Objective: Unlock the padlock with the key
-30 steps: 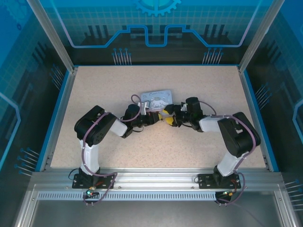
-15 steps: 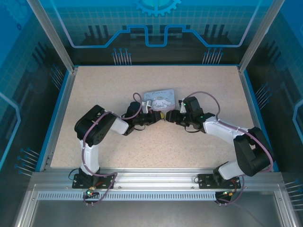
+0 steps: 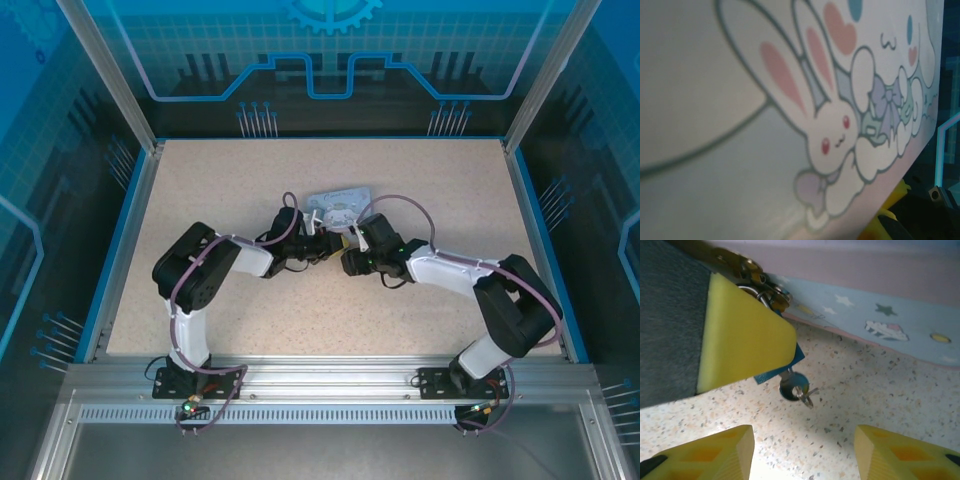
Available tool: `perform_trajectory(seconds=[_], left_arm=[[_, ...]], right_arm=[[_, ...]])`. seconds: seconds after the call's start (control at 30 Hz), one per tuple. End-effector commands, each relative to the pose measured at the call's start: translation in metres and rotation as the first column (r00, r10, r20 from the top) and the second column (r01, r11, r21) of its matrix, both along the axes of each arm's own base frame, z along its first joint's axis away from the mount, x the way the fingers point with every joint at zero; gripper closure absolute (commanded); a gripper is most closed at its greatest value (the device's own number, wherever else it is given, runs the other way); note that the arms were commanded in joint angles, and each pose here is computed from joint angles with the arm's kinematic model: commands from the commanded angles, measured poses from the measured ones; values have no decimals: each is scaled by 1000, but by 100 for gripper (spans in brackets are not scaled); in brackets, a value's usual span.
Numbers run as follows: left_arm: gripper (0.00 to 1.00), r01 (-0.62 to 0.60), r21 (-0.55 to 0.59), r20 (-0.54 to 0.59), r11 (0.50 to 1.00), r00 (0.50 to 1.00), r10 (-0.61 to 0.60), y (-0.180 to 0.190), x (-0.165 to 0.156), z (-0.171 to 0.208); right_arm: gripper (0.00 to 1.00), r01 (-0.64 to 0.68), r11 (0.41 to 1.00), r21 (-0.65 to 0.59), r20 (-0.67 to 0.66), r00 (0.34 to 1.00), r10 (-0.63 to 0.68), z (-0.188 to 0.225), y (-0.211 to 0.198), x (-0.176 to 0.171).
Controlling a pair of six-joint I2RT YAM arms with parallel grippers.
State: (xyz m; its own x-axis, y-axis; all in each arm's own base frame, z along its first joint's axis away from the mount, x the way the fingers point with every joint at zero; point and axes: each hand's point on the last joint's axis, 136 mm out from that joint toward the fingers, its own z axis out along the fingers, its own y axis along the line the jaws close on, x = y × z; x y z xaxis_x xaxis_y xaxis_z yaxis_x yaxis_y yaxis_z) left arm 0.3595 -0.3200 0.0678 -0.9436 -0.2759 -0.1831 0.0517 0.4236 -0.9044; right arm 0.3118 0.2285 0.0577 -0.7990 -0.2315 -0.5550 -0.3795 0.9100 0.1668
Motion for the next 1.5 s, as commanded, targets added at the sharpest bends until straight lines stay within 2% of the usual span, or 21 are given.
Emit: perform_trajectory(seconds=[0.0, 0.33, 0.5, 0.83, 0.97, 1.03, 1.13, 1.2, 1.3, 1.33, 1.4, 1.47], left_arm=[[100, 41, 32, -235, 999, 971, -33, 1, -31, -26], [100, 49, 30, -237, 998, 971, -41, -1, -29, -23], [100, 53, 29, -239, 998, 970, -45, -2, -29, -24], [100, 56, 36, -247, 998, 968, -45, 0, -31, -31], [100, 60, 45, -245, 997, 968, -48, 1, -33, -34], [100, 62, 50, -244, 997, 969, -48, 2, -34, -35], [100, 63, 61, -240, 996, 970, -46, 3, -34, -38], [100, 63, 66, -244, 996, 969, -46, 4, -34, -41], [100, 63, 70, -247, 996, 968, -44, 5, -35, -45], [100, 62, 73, -249, 995, 968, -42, 5, -35, -46], [100, 61, 76, -249, 995, 968, -40, 6, -35, -47], [100, 64, 83, -247, 994, 968, -42, 7, -36, -49]], right_arm=[[46, -12, 995, -96, 57, 998, 18, 4, 1, 12], [52, -17, 989, -149, 71, 997, 27, 1, 13, 27], [66, -13, 987, -158, 76, 997, 26, 2, 15, 30], [88, -44, 991, -127, 93, 994, 56, 19, 19, 30], [92, -75, 997, -15, 56, 996, 76, 24, 21, 26], [93, -87, 992, 96, 23, 996, 85, 29, 23, 24], [96, -107, 942, 320, -48, 991, 128, 40, 29, 21], [96, -106, 908, 407, -81, 985, 151, 44, 31, 20], [93, -100, 879, 466, -105, 980, 167, 47, 32, 19], [89, -90, 871, 483, -115, 980, 164, 48, 31, 19], [69, -62, 869, 490, -130, 981, 143, 46, 25, 20], [56, -32, 874, 484, -135, 985, 110, 47, 16, 21]])
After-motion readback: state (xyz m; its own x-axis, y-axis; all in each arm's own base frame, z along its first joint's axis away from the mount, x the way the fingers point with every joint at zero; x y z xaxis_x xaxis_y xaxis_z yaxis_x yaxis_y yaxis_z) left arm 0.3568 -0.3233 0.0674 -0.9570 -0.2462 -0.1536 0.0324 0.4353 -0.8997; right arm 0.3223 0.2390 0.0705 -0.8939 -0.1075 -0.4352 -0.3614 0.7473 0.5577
